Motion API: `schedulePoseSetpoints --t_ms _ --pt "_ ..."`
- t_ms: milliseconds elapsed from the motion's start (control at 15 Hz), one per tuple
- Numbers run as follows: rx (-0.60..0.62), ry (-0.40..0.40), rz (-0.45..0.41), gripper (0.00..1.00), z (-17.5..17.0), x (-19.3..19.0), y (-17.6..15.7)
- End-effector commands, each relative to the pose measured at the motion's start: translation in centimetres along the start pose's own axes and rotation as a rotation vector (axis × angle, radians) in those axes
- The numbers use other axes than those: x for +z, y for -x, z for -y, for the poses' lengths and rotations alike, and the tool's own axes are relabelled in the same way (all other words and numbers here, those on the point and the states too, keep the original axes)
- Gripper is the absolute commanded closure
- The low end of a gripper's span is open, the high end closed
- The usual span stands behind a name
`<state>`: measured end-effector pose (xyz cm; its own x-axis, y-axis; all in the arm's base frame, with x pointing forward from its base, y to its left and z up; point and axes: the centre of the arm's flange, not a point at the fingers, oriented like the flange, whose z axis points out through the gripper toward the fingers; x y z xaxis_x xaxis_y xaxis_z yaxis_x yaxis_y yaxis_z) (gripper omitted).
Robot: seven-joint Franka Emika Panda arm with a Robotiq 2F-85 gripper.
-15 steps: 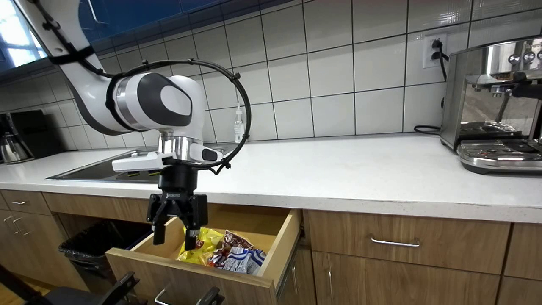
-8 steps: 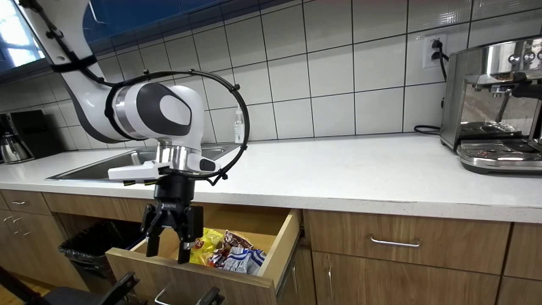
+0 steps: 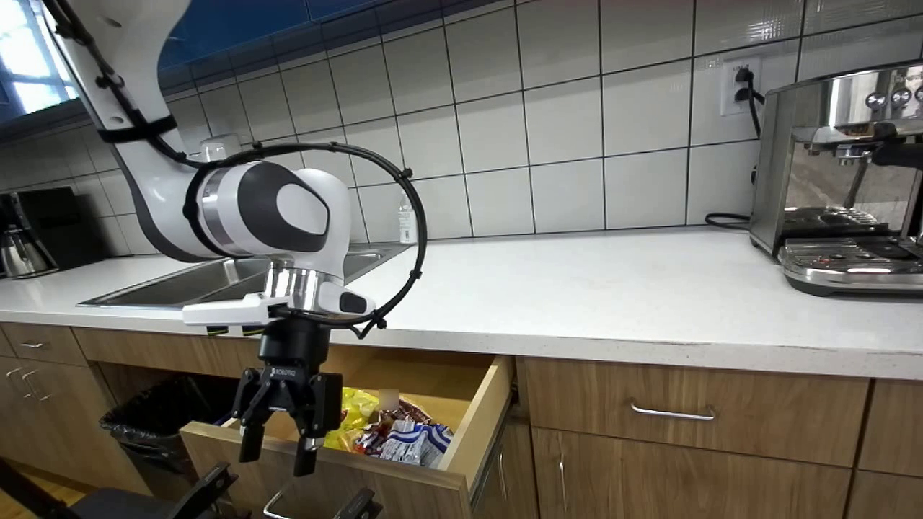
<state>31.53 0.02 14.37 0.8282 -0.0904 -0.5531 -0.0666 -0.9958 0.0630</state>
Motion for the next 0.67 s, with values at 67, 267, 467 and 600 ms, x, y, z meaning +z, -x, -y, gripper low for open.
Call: schedulePoseSetpoints --t_ms 67,267,467,600 --pt "0.016 -0.005 0.013 0.00 0.1 0.6 -1.0" --pt "0.024 -0.006 0.008 0.00 0.0 0.8 -1.7" --pt "0.037 -0.010 -0.014 0.00 -0.1 0.8 -2.7" --pt "0.044 -0.010 -0.030 0.00 -0.2 0.8 -3.4"
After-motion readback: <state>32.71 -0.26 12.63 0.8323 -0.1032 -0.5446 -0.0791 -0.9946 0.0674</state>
